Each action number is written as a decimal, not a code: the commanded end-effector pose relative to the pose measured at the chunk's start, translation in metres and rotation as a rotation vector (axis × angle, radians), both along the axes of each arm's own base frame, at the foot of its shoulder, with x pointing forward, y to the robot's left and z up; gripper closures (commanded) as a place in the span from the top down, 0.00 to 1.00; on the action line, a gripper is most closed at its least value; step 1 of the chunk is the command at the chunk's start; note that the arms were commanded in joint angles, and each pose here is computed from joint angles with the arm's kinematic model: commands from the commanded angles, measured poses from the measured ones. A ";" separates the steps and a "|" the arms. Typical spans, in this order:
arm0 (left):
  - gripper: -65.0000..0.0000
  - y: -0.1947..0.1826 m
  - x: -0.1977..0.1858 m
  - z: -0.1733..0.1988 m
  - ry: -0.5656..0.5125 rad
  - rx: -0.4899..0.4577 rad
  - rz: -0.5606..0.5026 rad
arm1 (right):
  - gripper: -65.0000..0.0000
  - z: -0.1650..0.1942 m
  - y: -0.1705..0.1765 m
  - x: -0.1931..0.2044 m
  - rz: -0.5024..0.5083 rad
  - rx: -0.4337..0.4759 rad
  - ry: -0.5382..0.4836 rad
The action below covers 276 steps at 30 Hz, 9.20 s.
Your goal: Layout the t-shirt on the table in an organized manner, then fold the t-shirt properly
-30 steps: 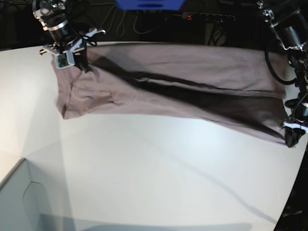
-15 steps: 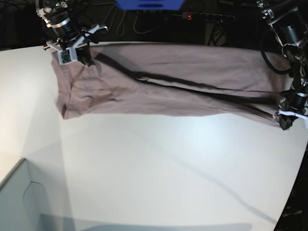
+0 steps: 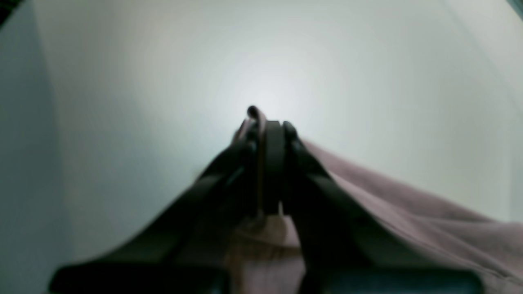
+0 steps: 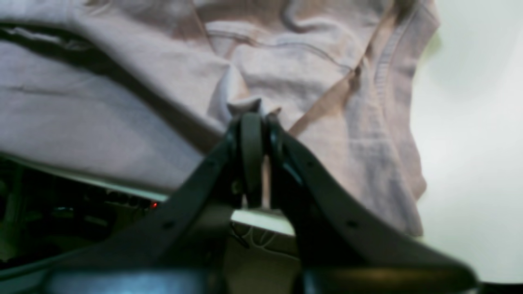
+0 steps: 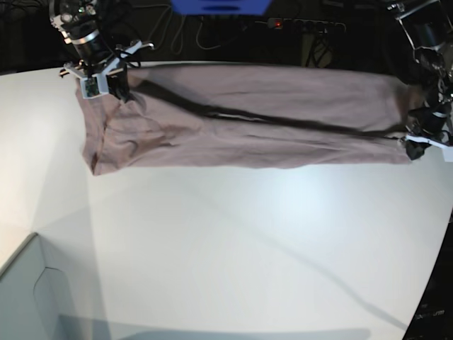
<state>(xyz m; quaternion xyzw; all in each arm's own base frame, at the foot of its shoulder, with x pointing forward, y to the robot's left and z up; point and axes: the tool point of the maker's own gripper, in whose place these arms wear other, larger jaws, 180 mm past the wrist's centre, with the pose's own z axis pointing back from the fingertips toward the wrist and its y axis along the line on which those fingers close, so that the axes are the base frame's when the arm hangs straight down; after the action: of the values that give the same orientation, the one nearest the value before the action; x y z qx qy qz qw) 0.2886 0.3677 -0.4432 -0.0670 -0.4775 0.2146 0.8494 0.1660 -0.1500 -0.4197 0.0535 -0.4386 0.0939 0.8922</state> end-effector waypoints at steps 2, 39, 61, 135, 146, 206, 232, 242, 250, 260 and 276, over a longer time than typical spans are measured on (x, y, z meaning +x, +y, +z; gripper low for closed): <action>0.00 0.010 0.004 0.008 -0.029 0.008 0.014 | 0.00 0.008 0.002 0.003 0.013 0.015 -0.034; 0.79 0.003 -0.013 0.019 -0.061 0.013 0.004 | 0.00 -0.023 0.003 0.001 0.012 0.047 0.037; 0.79 0.011 -0.071 -0.007 0.066 -0.114 0.048 | 0.00 -0.021 0.003 0.002 0.014 0.046 0.033; 0.00 -0.380 0.037 0.029 -0.035 0.020 -0.670 | 0.00 -0.071 0.025 0.029 -0.013 0.179 0.108; 0.03 -0.404 0.038 0.033 -0.042 -0.015 -0.696 | 0.00 -0.072 0.025 0.028 -0.013 0.178 0.112; 0.49 -0.434 -0.044 0.081 -0.104 -0.177 -0.944 | 0.11 -0.055 -0.008 0.042 -0.049 0.112 0.055; 0.49 -0.155 -0.007 0.065 -0.043 -0.095 -0.322 | 0.60 -0.001 -0.088 0.099 -0.264 -0.008 0.003; 0.49 -0.153 0.003 0.069 -0.061 -0.089 -0.317 | 0.61 -0.044 -0.086 0.085 -0.256 0.041 0.131; 0.49 -0.153 0.007 0.072 -0.071 -0.086 -0.319 | 0.54 -0.046 -0.073 0.088 -0.226 0.058 0.136; 0.49 -0.142 -0.001 0.044 -0.003 -0.108 -0.278 | 0.00 -0.045 -0.042 0.100 -0.127 0.061 0.133; 0.49 -0.135 0.003 0.035 0.023 -0.111 -0.262 | 0.00 0.026 -0.029 0.132 -0.085 -0.013 -0.067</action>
<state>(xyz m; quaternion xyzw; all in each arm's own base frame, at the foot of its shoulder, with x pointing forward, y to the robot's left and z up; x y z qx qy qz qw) 0.2836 0.2283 -0.4208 -0.1735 -0.4234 0.1361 0.8787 0.2898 -0.1784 -0.4076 0.0246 -0.4433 0.0615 0.8939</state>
